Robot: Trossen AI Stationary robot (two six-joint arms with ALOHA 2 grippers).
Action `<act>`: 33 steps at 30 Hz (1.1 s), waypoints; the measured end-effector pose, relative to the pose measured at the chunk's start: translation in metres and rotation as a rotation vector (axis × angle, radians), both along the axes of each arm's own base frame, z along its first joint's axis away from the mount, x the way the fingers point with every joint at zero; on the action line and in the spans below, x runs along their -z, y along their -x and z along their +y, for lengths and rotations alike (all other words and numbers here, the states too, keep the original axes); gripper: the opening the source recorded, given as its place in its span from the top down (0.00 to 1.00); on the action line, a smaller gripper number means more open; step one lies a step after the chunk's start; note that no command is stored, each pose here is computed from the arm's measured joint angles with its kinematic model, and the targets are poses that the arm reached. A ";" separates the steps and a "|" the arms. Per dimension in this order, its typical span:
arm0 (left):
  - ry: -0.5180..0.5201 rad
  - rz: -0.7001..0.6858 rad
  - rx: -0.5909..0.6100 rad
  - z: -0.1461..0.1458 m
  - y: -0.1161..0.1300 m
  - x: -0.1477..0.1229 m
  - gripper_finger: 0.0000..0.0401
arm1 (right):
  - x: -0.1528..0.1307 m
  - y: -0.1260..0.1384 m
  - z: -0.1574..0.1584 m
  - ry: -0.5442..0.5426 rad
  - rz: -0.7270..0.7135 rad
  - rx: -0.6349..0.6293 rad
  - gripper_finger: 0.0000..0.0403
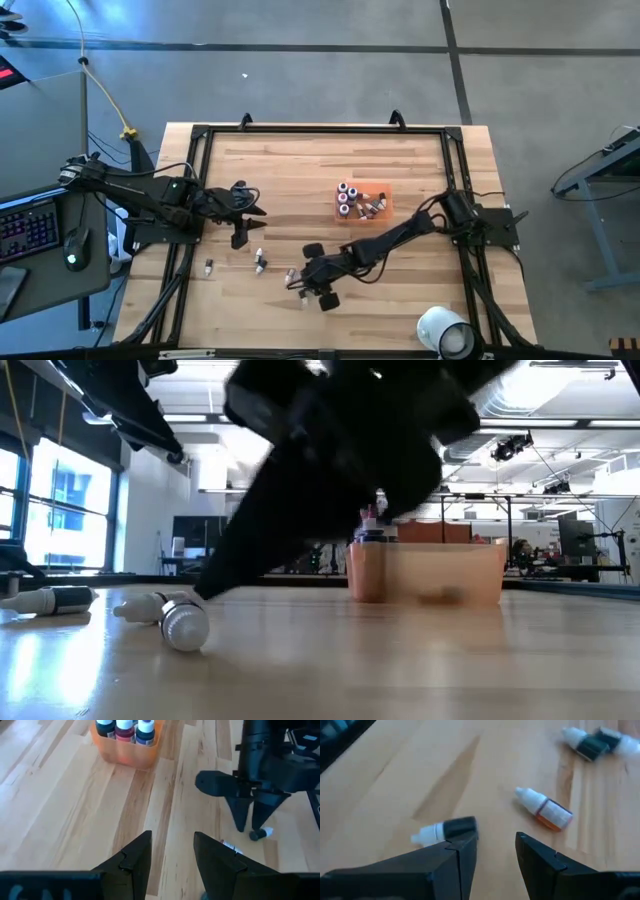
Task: Pick & Place food coloring
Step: Put the small orange food coloring bottle into the orange bin
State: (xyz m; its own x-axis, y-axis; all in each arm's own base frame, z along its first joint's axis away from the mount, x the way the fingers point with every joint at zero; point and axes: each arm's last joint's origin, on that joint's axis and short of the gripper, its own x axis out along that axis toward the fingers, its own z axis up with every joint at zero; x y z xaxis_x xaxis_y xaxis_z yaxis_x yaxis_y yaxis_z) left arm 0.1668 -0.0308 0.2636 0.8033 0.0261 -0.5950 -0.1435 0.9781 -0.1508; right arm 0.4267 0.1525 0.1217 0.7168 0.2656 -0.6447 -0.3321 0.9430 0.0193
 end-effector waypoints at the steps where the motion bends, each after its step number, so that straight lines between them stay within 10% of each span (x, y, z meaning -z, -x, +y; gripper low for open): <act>1: -0.002 -0.002 0.001 0.000 0.000 0.000 0.64 | 0.002 0.002 0.001 0.024 -0.027 -0.025 0.68; 33: -0.010 0.021 -0.016 0.001 0.001 0.002 0.64 | -0.004 -0.018 -0.057 0.096 -0.283 -0.166 0.61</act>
